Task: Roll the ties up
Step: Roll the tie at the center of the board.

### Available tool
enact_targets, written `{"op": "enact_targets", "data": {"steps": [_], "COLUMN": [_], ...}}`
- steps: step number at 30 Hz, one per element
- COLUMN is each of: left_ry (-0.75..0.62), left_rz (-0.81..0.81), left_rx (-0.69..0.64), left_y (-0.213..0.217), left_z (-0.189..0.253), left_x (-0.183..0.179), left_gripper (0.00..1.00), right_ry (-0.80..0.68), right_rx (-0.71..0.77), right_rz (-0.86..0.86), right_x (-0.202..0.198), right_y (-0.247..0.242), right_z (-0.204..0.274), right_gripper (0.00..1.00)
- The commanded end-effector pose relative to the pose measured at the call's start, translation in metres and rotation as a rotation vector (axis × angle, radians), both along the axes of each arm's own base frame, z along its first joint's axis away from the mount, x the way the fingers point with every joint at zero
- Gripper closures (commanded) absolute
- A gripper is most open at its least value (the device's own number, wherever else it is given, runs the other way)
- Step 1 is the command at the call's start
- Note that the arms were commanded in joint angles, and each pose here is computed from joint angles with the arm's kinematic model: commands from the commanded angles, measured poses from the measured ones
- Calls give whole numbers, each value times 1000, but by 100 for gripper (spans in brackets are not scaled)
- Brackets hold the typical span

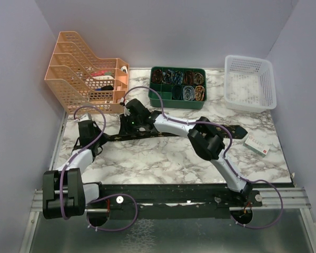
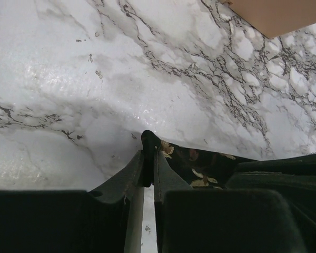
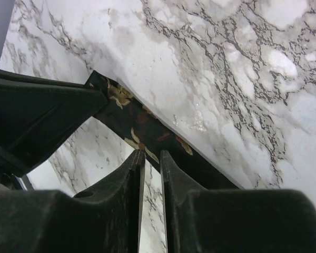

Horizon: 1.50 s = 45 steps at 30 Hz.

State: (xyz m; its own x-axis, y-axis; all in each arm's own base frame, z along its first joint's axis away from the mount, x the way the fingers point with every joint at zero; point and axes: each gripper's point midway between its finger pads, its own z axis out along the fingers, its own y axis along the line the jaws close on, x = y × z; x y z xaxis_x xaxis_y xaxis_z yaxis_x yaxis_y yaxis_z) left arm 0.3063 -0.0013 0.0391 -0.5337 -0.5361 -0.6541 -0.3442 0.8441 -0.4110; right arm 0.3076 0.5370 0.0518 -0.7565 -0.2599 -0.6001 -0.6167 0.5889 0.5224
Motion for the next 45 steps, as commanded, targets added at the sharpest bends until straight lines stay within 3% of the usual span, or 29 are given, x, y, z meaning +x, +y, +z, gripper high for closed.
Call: {"op": "enact_targets", "data": {"steps": [1,18,30,45], "left_ry": [-81,-141,-191,-169], "left_rz": [-53,-115,-179,-130], "left_rx": [9,72,130,174], "left_y": [-5,-13,-31,-21], "left_z": [13,28,47,44], "left_x": [3,6,7,5], "left_gripper": [90,99,99,100], "right_ry": [6,36,87,41], "right_rx": [-24,-143,-138,76], "right_rz": [-13,-59,-94,-67], "right_x": [1,-5,-7,-2], "right_y": [2,-16,-16,12], "right_z": [-4,-44,-52,36], "right_gripper": [76,79,81,81]}}
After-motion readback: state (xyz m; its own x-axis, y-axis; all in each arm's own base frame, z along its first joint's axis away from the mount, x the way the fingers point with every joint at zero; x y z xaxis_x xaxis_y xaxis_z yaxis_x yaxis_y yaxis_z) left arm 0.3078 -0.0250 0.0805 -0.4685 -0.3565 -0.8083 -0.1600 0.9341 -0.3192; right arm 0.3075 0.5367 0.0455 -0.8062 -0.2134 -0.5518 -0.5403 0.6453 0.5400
